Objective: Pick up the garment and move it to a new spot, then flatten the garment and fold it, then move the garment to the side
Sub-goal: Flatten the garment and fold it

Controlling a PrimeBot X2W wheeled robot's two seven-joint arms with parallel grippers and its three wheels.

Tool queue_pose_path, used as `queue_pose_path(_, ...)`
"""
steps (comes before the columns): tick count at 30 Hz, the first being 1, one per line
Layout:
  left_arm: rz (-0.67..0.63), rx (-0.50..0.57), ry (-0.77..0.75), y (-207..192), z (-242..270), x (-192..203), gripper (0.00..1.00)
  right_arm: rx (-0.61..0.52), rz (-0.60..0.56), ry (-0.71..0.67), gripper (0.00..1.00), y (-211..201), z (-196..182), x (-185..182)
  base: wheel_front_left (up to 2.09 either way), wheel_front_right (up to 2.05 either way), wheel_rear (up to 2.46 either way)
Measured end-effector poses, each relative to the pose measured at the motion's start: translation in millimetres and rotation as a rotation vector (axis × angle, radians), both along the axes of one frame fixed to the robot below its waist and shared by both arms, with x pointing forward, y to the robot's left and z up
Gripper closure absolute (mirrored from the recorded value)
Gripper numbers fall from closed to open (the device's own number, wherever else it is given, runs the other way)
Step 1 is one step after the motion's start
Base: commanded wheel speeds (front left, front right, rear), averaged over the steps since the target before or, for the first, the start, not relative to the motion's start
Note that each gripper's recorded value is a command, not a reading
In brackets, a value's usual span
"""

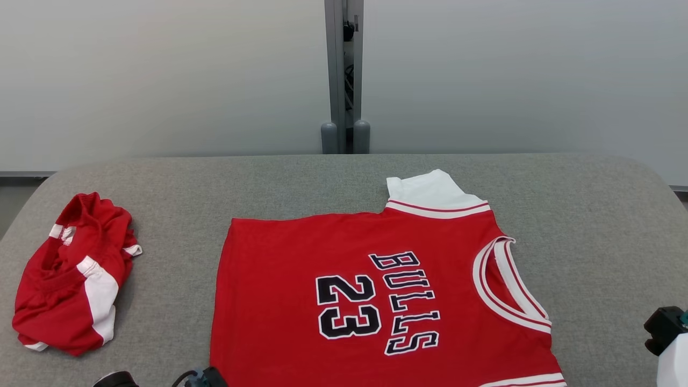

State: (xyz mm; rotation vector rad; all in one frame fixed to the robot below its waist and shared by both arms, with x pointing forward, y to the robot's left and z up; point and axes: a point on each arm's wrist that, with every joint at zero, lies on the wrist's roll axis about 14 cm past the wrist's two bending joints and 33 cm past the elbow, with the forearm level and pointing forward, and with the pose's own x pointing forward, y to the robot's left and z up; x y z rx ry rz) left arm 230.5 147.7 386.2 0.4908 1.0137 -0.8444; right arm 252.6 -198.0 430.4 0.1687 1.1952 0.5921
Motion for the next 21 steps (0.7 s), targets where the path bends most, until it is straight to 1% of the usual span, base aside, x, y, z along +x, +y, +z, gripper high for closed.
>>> queue_pose_path(4, 0.020, -0.019, 0.024, -1.0, -0.4, 0.1, 1.00, 0.007, -0.012, -0.012, 1.00, 0.9, 0.0, 6.2, 0.00, 0.00, 0.00)
queue_pose_path(7, 0.034, -0.018, 0.026, 1.3, -0.3, 4.2, 1.00, -0.010, -0.031, -0.029, 1.00, -5.2, -1.2, 14.5, 0.00, 0.00, 0.00)
queue_pose_path(14, 0.059, -0.046, 0.044, -3.1, 1.0, 6.7, 1.00, 0.034, -0.060, -0.093, 1.00, 5.1, 7.7, 36.3, 0.00, 0.00, 0.00)
queue_pose_path(19, 0.068, -0.075, 0.002, -6.9, 12.5, 23.4, 1.00, 0.060, -0.063, -0.172, 1.00, 14.0, 21.1, 57.5, 0.00, 0.00, 0.00)
queue_pose_path(21, 0.072, -0.102, -0.025, -11.8, 18.5, 31.9, 1.00, 0.071, -0.077, -0.205, 1.00, 15.6, 26.1, 67.4, 0.00, 0.00, 0.00)
